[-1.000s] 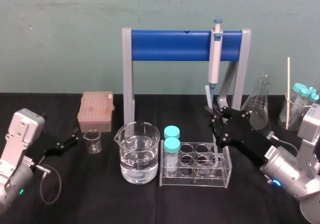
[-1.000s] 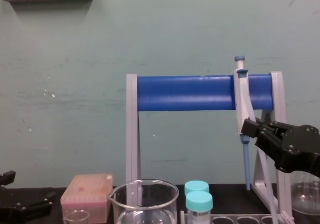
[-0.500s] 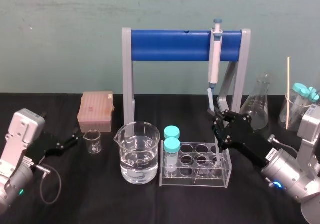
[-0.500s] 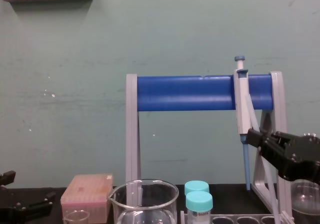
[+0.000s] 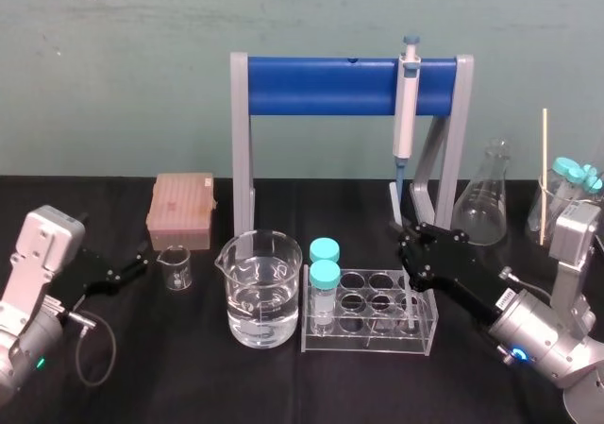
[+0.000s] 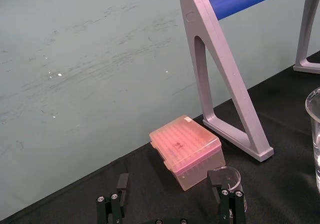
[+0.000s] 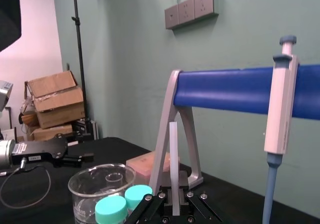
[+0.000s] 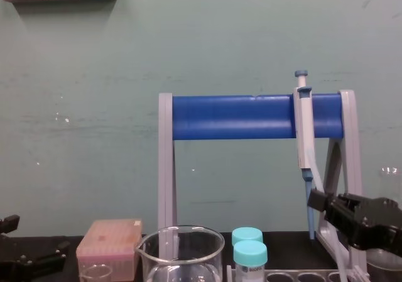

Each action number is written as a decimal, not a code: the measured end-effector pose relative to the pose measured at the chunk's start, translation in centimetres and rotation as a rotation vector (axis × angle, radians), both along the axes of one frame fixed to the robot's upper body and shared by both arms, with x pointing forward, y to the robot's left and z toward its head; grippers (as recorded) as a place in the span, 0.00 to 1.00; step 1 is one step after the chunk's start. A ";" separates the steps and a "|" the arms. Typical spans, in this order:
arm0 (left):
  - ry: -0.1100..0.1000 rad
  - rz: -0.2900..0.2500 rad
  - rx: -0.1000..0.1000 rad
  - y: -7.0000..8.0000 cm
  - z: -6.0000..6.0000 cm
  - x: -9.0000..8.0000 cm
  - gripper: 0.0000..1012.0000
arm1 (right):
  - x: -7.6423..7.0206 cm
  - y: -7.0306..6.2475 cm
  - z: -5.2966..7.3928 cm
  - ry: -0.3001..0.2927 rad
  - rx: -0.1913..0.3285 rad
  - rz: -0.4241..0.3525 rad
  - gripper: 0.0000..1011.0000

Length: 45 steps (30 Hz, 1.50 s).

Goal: Pick up the stirring rod with one hand, then place it down.

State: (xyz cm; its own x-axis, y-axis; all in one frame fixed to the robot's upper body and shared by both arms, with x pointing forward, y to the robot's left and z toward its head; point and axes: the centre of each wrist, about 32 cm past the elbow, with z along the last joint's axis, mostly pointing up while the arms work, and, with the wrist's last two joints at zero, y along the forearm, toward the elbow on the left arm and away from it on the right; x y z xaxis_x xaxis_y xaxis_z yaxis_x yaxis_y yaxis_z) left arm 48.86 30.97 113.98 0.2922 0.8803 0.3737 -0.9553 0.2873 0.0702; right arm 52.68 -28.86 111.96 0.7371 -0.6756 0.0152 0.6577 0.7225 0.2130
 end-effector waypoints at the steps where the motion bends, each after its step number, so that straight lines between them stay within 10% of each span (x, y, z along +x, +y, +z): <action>1: 0.000 0.000 0.000 0.0 0.0 0.0 0.99 | 0.0 0.0 -0.1 0.004 0.000 0.001 0.07; 30: 0.000 0.000 0.000 0.0 0.0 0.0 0.99 | 0.4 -0.1 -0.6 0.058 -0.019 -0.003 0.07; 45: 0.000 0.000 0.000 0.0 0.0 0.0 0.99 | 0.4 -0.1 -0.6 0.056 -0.018 -0.002 0.47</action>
